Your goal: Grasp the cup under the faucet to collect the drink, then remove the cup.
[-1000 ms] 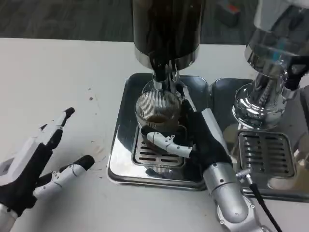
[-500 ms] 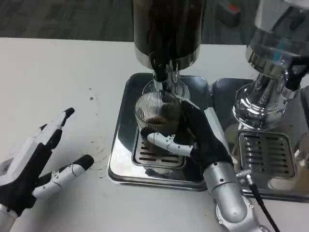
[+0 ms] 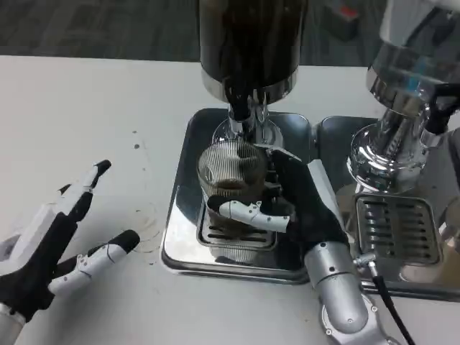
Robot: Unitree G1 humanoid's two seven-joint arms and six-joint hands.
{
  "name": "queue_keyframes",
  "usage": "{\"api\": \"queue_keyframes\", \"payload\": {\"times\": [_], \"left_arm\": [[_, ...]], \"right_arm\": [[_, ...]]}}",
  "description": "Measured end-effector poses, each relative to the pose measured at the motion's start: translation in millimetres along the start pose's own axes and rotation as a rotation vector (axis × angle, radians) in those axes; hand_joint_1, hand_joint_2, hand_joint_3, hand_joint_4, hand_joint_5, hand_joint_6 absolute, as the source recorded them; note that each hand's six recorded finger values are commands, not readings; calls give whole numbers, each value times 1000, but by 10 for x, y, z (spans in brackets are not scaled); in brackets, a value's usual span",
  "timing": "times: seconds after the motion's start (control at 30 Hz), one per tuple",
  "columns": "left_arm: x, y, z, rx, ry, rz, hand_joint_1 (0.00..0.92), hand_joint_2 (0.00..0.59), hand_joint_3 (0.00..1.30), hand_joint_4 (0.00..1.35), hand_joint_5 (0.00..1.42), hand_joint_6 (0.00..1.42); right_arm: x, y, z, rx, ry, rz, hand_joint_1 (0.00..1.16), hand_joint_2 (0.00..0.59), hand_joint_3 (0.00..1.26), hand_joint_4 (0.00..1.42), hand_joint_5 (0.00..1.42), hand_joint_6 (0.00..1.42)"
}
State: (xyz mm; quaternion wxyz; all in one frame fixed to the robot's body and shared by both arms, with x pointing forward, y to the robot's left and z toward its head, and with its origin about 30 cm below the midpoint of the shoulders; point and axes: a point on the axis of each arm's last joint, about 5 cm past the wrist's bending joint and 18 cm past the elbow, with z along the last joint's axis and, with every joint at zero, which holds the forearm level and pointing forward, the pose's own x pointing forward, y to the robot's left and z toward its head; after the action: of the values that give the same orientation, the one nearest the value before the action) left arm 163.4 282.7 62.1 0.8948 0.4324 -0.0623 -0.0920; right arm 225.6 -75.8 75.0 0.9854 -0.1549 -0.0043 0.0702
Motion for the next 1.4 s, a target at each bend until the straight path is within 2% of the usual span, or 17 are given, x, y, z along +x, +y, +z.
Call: {"api": "queue_keyframes", "payload": {"times": [0.3,0.47,0.77,0.93,1.23,1.4], "left_arm": [[50,-19,23,-1,-19,-16,0,137,27,0,36,0],[64,-28,19,-2,-18,-31,0,134,20,0,36,0],[110,-41,13,-3,-20,-57,0,133,18,0,36,0],[127,-59,8,-6,-21,-72,0,133,18,0,36,0],[155,-53,12,-3,-27,-73,0,133,17,0,27,0],[155,-54,14,-2,-29,-75,0,133,17,0,26,0]], "right_arm": [[-32,-4,-18,4,1,-45,986,238,510,539,498,628],[-39,-15,-20,6,1,-54,981,233,523,560,524,658],[-93,-78,-16,-11,-12,-84,966,227,530,579,550,684],[-137,-80,-39,-10,0,-89,964,227,538,587,557,687],[-175,-130,62,-23,-52,-117,966,219,540,603,586,712],[-251,-178,56,-41,-37,-115,968,217,548,618,593,716]]}}
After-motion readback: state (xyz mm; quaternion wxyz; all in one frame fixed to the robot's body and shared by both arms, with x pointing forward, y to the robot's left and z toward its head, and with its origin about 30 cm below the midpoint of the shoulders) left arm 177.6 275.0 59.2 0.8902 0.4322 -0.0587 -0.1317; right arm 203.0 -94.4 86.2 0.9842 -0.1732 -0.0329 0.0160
